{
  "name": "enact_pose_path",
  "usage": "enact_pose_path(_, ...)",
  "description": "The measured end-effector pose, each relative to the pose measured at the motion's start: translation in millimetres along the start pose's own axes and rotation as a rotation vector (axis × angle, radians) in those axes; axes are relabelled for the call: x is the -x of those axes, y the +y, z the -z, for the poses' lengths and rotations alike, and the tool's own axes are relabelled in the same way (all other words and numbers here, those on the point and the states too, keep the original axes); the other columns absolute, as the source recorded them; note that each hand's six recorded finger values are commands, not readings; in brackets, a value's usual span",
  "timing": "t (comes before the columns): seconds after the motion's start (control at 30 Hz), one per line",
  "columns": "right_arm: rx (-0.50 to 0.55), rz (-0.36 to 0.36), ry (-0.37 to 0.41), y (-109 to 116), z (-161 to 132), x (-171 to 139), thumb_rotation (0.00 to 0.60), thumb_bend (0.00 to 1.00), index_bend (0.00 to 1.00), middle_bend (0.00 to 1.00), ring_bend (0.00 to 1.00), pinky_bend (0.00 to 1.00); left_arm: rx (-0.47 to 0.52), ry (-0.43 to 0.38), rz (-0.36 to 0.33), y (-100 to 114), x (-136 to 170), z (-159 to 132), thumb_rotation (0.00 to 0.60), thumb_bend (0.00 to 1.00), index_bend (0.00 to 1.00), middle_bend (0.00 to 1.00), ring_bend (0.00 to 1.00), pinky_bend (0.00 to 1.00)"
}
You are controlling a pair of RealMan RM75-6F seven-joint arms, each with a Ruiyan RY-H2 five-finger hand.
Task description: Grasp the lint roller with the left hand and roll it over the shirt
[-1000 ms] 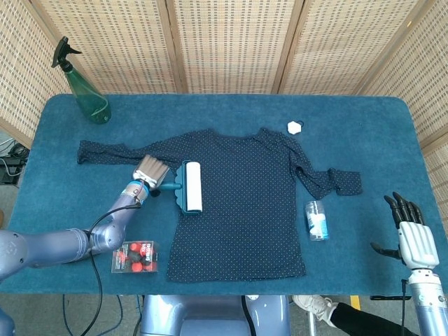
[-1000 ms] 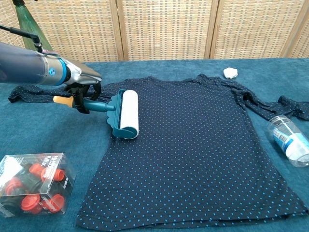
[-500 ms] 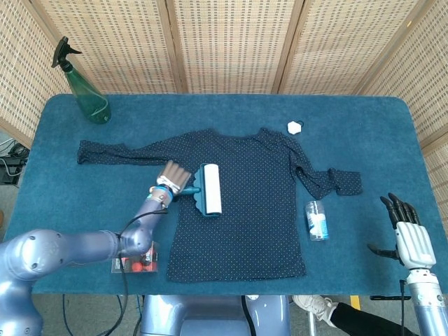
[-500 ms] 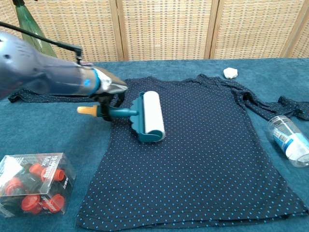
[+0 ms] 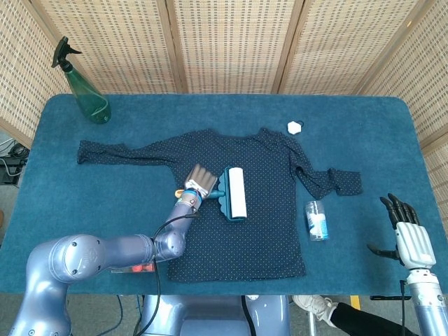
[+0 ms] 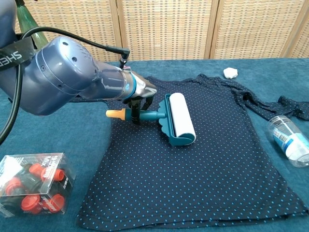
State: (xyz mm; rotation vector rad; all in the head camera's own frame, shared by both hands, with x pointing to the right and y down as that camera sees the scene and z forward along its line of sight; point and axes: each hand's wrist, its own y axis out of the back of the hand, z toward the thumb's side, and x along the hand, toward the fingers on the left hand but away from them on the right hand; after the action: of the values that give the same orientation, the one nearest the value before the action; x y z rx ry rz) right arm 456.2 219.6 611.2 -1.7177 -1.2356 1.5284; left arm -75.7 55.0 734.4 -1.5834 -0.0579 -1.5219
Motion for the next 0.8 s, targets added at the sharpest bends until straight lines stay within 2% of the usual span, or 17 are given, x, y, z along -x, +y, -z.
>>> enact_pose_path(0.17,-0.005,-0.003,0.006,-1.1,-1.9,-0.8,0.600,0.09,0.05,0.00,0.00,0.00,-0.009,0.022,0.019,-10.7,4.0,15.2,0.600,0.42,0.83,0.92,0.75,0.65)
enact_pose_path(0.6,-0.019,-0.023,0.041,-7.7,-14.0,-5.5,0.600,0.09,0.05,0.00,0.00,0.00,-0.031,0.121,0.078,-67.7,21.3,94.8,0.600,0.42,0.83,0.92,0.75,0.65)
enact_pose_path(0.8,-0.017,-0.023,0.044,-7.8,-15.4,-5.7,0.600,0.09,0.05,0.00,0.00,0.00,-0.014,0.129,0.070,-72.2,25.1,107.8,0.600,0.42,0.83,0.92,0.75,0.65)
